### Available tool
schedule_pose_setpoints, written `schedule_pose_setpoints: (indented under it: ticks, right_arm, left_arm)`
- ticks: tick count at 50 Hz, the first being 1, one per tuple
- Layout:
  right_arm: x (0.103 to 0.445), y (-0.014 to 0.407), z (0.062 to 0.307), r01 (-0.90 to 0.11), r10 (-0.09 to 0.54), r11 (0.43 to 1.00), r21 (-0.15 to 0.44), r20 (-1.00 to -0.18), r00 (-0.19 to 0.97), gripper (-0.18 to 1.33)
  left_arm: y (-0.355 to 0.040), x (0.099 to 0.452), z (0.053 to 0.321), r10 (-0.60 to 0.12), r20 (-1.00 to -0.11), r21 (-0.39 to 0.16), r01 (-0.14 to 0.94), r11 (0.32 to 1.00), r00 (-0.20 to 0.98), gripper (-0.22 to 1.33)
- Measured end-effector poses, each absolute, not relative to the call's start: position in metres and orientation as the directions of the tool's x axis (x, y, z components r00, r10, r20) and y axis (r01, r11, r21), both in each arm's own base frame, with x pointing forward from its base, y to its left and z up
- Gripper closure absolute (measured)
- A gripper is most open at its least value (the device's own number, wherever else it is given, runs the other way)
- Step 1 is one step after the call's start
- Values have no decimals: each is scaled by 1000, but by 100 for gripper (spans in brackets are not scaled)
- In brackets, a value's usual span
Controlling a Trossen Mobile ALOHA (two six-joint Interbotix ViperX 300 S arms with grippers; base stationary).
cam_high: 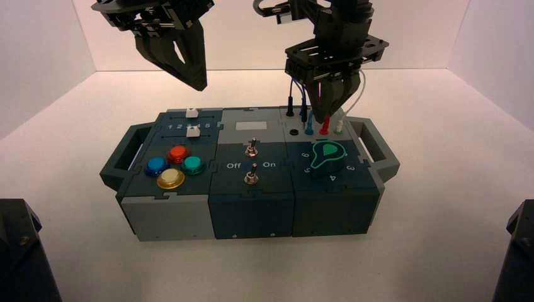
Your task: Insert the red wire.
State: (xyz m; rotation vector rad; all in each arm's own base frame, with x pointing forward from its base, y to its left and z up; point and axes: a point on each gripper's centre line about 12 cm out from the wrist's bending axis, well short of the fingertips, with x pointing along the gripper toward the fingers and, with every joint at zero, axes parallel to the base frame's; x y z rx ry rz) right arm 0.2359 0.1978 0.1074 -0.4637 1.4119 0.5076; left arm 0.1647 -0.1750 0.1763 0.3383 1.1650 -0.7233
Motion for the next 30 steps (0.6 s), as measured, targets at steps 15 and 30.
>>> schedule_pose_setpoints:
  ticks: [15, 30]
  right_arm:
    - [234, 200, 105, -588, 58, 809, 2, -995, 75, 121]
    - [235, 201, 97, -588, 46, 809, 1, -997, 62, 121]
  left_arm:
    - [-175, 165, 176, -339, -918, -119, 673, 730, 206, 127]
    - [-175, 165, 176, -337, -919, -119, 672, 731, 204, 127]
